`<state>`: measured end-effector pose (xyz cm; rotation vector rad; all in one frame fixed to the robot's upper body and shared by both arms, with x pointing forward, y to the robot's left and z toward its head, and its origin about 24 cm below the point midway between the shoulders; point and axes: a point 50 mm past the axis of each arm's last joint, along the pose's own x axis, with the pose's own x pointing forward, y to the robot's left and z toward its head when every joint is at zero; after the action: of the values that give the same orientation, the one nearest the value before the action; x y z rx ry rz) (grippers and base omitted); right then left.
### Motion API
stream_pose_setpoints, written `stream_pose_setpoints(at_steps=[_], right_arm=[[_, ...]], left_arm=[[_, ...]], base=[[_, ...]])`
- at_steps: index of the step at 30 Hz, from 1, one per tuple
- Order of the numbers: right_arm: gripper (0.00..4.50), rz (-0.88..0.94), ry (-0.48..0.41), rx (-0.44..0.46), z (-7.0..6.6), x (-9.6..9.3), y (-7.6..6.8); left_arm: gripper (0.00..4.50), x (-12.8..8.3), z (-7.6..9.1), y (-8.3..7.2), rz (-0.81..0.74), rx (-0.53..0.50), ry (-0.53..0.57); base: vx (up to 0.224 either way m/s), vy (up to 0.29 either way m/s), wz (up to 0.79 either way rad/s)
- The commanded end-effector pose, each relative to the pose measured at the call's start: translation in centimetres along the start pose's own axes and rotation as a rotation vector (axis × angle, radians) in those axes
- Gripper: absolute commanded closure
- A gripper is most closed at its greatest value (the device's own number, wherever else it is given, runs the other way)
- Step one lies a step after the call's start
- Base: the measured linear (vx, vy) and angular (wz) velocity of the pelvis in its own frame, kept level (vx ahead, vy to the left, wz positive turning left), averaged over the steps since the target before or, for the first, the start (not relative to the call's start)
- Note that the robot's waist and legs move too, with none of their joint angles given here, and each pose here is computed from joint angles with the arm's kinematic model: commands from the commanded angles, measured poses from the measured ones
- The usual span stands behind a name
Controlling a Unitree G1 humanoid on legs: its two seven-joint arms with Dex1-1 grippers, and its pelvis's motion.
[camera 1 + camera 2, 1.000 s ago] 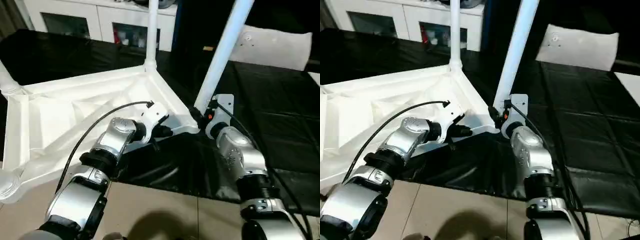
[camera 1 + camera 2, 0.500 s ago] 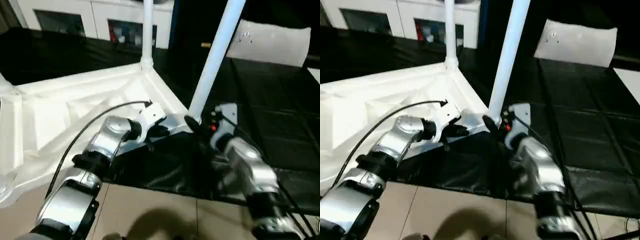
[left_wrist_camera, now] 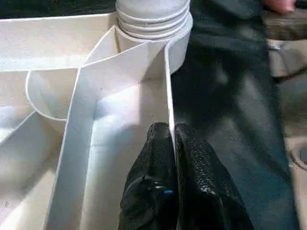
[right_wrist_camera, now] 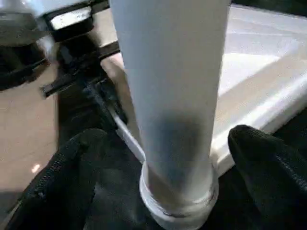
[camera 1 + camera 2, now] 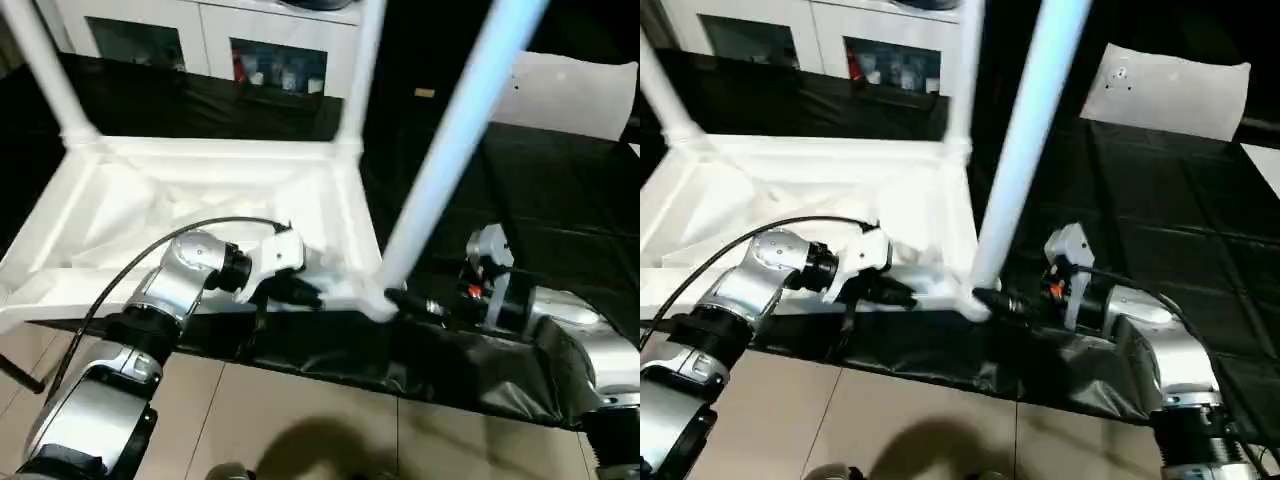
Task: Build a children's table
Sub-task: Rotate leg to tighten
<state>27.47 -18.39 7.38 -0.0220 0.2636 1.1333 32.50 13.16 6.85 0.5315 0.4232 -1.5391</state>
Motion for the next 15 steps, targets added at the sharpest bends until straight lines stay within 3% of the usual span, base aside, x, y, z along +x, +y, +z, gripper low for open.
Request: stream_pose_setpoints(at_steps=[1,15], right_arm=[[0.06,0.073,0.028,-0.037,0.4,0.2,0.4],[1.29,0.213,0.104,-0.043,-0.2,1.4,0.5]], left_arm=[[4.50,0.3,0.1,-0.5,-0.115,0.035,0.034],[4.50,0.1,0.3,-0.9,-0.218,0.097,0.077]], base=[[0.000,0.000,0.00],[0.000,0.000,0.00]])
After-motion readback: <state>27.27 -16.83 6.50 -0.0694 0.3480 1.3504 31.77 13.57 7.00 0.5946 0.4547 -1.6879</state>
